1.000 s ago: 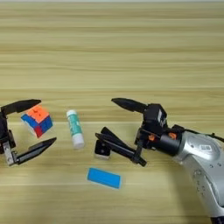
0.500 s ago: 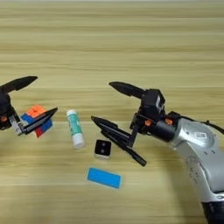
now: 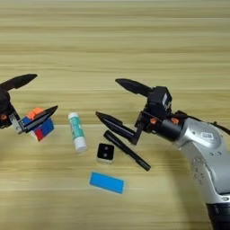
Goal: Move the objects on the table
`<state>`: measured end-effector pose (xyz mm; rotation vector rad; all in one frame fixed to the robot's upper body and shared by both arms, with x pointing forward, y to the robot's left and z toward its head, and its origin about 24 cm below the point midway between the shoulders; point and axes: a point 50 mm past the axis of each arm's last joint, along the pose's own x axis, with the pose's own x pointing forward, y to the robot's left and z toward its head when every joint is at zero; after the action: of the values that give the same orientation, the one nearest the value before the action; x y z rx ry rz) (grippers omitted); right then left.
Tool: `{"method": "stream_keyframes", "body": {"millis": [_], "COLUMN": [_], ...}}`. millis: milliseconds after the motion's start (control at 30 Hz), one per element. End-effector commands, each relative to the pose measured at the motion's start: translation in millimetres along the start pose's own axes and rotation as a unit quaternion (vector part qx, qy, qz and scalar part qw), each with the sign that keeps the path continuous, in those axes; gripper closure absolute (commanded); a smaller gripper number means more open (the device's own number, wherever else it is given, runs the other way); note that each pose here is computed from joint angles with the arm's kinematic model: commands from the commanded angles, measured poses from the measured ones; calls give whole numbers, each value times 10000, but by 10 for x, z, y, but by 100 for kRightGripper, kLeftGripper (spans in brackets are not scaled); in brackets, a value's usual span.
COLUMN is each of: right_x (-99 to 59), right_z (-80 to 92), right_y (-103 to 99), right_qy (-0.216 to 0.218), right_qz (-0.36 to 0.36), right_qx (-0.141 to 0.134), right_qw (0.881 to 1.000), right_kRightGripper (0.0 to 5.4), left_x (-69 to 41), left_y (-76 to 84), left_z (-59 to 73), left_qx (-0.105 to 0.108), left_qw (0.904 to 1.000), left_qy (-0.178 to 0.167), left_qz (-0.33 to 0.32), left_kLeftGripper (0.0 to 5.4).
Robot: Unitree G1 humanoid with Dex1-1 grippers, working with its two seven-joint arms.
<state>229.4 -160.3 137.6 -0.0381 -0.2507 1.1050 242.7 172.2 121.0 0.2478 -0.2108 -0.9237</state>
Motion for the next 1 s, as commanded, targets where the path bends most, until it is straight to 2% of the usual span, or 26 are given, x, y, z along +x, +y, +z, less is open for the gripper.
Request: {"method": "stream_keyframes", "body": {"millis": [33,200,633,1000], "right_x": [-44,-82,-135,-174], "right_z": [76,62,-129,-184], "right_y": [-27,-49,-13,-23], "right_qy": [116,336,1011,1383], "right_qz": [-82,-227,30,256], "right_qx": [-188,-364,-329,-441], "right_qw": [9997,9985,9943,9891], "right_kRightGripper": [1,1,1,1], "left_x": [-41,-57,-135,-168], "left_y": [-7,-14,-42,-46], "left_z": [28,-3,-34,-94], "left_qx": [84,-31,-211,-337], "left_qw": [10000,9999,9995,9987], "left_qy": [48,106,213,369], "left_qz": [0,51,122,117], "left_kLeftGripper": [0,0,0,0]}}
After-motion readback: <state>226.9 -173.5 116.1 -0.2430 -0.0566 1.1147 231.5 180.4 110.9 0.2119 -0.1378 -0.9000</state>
